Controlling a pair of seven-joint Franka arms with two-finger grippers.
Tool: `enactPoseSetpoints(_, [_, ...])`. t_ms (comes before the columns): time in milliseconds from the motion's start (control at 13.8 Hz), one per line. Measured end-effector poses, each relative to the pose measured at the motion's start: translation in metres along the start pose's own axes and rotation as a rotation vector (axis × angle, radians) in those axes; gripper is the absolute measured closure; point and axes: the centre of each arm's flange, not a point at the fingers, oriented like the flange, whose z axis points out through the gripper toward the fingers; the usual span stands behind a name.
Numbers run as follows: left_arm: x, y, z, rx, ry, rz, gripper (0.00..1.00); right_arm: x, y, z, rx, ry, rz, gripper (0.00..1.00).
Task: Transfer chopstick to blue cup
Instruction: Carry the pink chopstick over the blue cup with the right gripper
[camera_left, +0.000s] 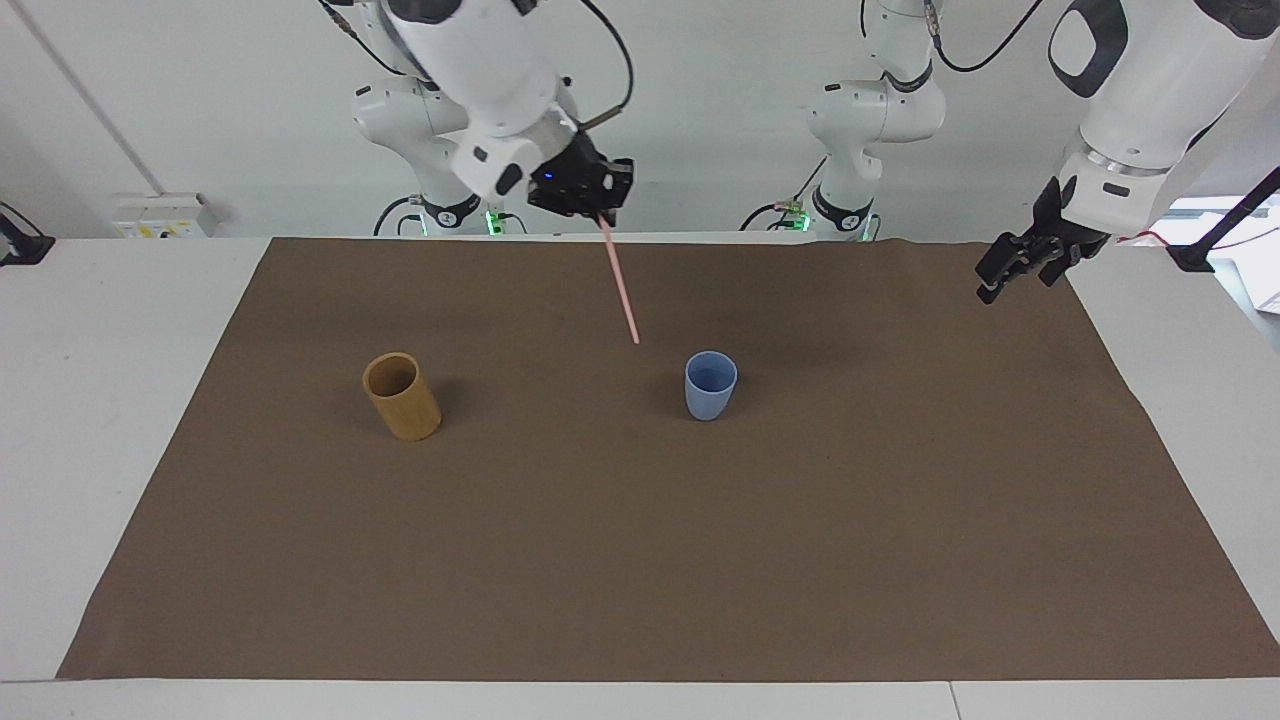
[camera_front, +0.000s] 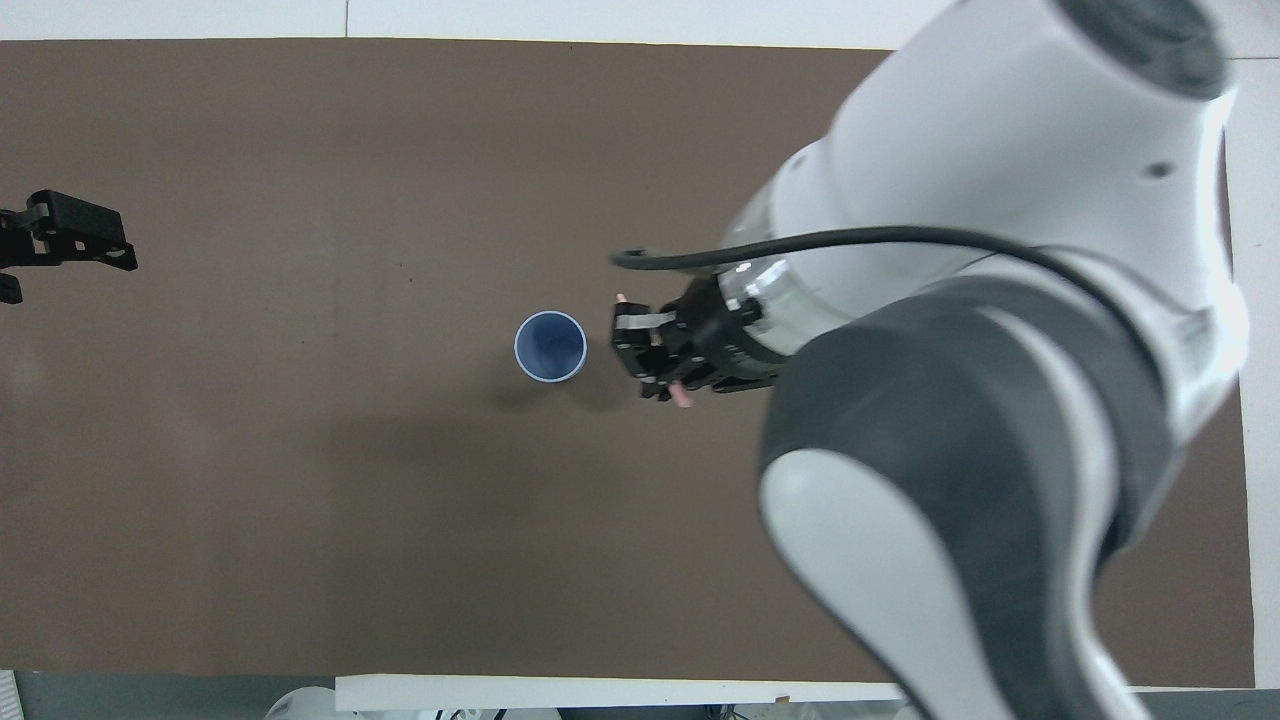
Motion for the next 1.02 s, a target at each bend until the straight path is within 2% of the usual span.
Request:
enactPoseSetpoints(145, [0.0, 0.0, 0.0, 0.0, 0.0, 0.0, 0.0, -0.007, -0.024, 0.049, 0.008, 0.011, 0.032, 0.92])
enactPoseSetpoints(436, [0.0, 0.0, 0.0, 0.0, 0.0, 0.0, 0.0, 0.002, -0.014, 0.091, -0.002, 0.004, 0.07, 0.92])
enactPoseSetpoints(655, [0.0, 0.0, 0.0, 0.0, 0.0, 0.0, 0.0, -0.001, -0.01, 0.11, -0.021, -0.01, 0.074, 0.92])
enactPoseSetpoints(1018, [0.0, 0.0, 0.0, 0.0, 0.0, 0.0, 0.0, -0.002, 0.0, 0.119, -0.011, 0.008, 0.091, 0.92])
